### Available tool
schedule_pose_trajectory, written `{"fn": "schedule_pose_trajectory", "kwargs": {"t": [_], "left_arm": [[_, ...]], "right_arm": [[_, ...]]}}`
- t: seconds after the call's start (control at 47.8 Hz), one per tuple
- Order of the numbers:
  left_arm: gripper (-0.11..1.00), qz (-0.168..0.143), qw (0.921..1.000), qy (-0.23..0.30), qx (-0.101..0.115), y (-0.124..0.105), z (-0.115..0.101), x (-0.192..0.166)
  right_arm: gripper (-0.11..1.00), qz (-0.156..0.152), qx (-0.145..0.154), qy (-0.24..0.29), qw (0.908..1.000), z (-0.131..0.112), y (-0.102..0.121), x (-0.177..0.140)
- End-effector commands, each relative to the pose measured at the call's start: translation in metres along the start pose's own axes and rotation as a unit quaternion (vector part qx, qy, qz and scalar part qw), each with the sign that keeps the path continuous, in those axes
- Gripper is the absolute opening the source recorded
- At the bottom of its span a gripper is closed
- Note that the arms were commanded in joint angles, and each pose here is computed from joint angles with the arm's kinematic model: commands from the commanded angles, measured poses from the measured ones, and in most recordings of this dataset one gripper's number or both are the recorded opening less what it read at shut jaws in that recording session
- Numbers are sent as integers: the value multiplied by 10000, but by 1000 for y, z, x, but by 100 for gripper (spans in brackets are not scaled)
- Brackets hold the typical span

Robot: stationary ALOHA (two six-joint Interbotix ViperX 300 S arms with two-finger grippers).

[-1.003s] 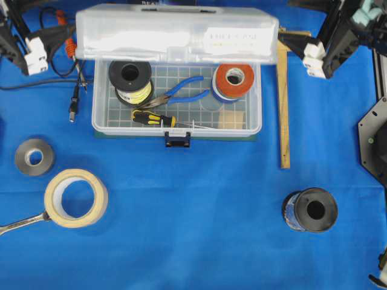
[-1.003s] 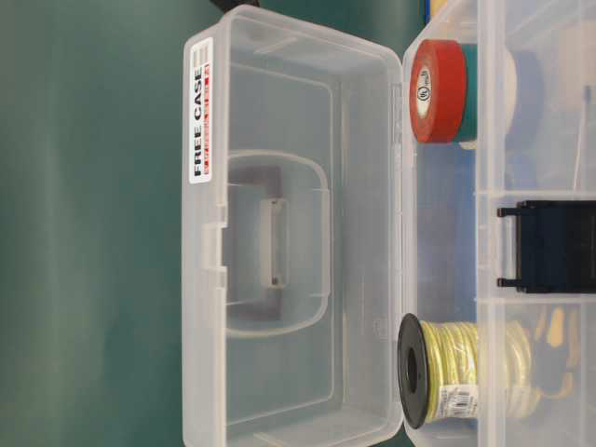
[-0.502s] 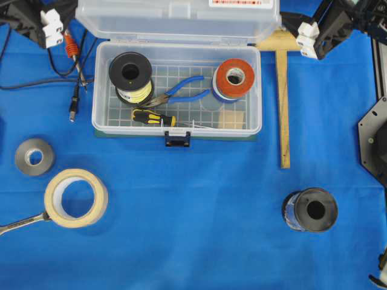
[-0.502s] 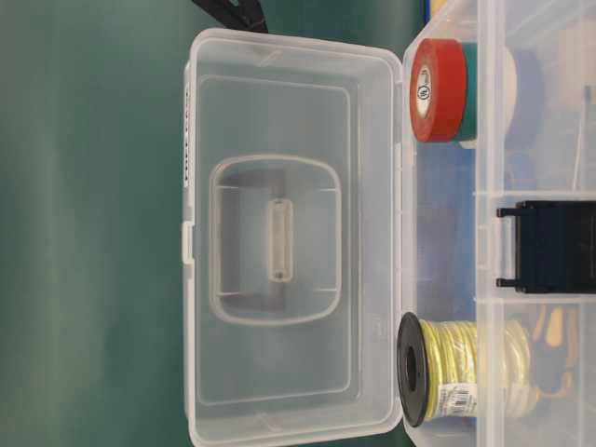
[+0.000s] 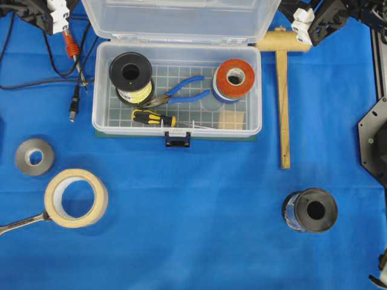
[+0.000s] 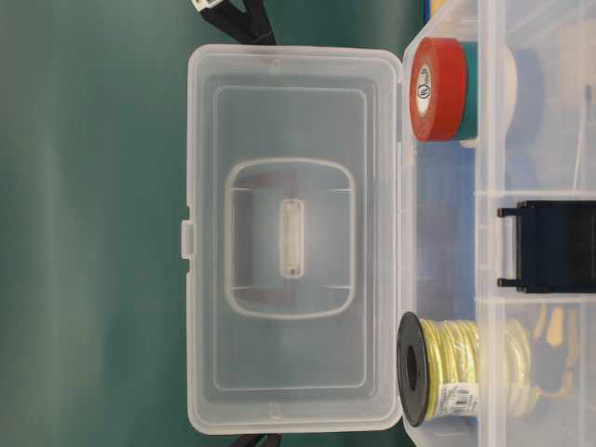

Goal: Open the tool box with both arms.

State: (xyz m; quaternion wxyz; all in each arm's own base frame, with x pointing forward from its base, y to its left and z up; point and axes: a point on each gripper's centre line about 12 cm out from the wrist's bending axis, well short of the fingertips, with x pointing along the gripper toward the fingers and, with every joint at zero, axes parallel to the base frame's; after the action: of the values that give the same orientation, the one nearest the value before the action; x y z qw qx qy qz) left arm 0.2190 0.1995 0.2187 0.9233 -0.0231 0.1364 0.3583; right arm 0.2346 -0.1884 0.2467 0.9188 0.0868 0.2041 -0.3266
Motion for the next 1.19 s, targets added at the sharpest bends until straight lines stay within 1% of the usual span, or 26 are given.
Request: {"fn": "schedule_pose_trajectory", "kwargs": {"t": [0.0,0.251,0.502,0.753,0.941,1.171], "left_arm": [[88,11,9998,-192,25,1,13,2],[88,212,9997,-95,-22,14,13,10],[88,247,9997,7,-29,17,11,15],[88,455,9987,211,-109,30,0,0],[88,617,9976,267,-163,37,-9,-17],[88,685,9974,133,-173,38,-10,-36]], "right_arm": [[84,-3,-35,-146,9999,13,0,4],[84,-55,-4,-32,10000,13,-4,15],[84,-78,29,44,10000,10,-5,14],[84,-296,147,252,9991,-1,-19,-1],[84,-447,213,187,9986,-7,-28,-22],[84,-462,249,139,9985,-10,-27,-37]]}}
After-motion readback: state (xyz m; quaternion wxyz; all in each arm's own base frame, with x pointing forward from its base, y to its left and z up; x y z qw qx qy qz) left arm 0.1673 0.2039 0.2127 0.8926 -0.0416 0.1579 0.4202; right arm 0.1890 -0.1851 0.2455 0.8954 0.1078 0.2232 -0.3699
